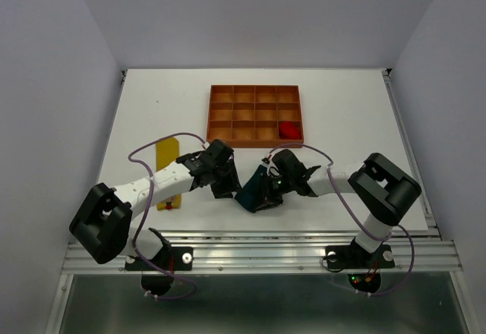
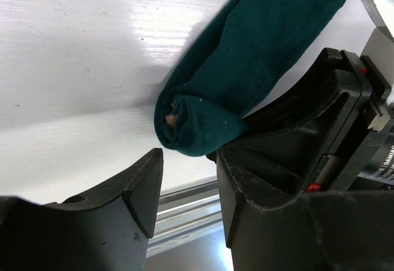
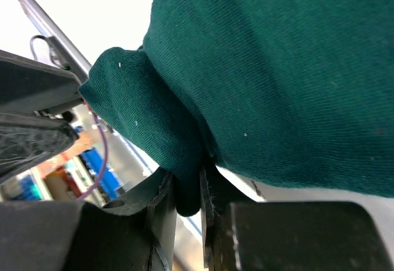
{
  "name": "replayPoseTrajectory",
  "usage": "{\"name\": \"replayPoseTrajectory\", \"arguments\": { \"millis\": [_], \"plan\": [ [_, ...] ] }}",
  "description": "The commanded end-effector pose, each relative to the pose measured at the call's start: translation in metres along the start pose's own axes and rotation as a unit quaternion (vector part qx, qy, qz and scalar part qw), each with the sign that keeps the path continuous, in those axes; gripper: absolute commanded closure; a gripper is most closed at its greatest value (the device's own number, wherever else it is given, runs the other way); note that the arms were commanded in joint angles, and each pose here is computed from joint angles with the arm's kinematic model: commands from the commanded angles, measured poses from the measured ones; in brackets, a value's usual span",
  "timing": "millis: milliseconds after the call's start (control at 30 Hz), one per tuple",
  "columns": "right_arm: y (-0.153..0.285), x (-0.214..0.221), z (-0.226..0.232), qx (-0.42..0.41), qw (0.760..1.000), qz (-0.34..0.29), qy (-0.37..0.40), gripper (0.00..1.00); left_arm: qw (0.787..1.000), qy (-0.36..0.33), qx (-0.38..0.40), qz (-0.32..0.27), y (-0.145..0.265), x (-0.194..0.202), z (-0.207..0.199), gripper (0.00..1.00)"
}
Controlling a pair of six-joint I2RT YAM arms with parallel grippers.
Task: Roll the socks
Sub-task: Roll the sock at the center of the board.
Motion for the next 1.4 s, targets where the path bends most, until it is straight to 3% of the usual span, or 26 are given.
{"name": "replayPoseTrajectory", "arguments": {
  "millis": [0,633,900,1000,1100,1167,1367],
  "plan": [
    [0.003,-0.002,0.004,-0.022,0.999,0.015,-0.035,0.9,1.0,-0.018,-0.001,0.005,-0.002,0.002,0.004,0.48],
    [0.001,-0.013,-0.004,-0.037,0.996,0.026,-0.073,0.93,0.998,-0.042,-0.005,0.044,-0.03,0.01,0.007,0.47],
    [0.0,-0.014,-0.003,-0.042,0.997,0.026,-0.057,0.89,0.998,-0.034,-0.025,0.038,-0.043,0.005,0.011,0.56],
    [0.0,-0.016,-0.002,-0.045,0.998,0.024,-0.045,0.85,0.998,-0.029,-0.03,0.037,-0.045,0.005,0.012,0.65],
    [0.001,-0.016,0.0,-0.052,0.998,0.027,-0.027,0.79,0.998,-0.023,-0.039,0.033,-0.047,0.003,0.012,0.88],
    [0.002,-0.017,0.001,-0.052,0.998,0.026,-0.009,0.65,0.998,-0.018,-0.052,0.032,-0.048,0.002,0.016,0.98],
    [0.021,-0.035,0.005,-0.002,0.996,-0.022,0.086,0.45,0.994,-0.007,-0.095,0.043,-0.052,0.005,0.029,1.0]
  ]
}}
Point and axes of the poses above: each gripper's point midway between its finger pads, its own y axis back along the fingers, its own z axis along the line the jaws close on, x = y × z, the point moved 1 cm from there along y, back along the fingers, and after that the axes turned 7 degrees about y, right-handed, at the moved point
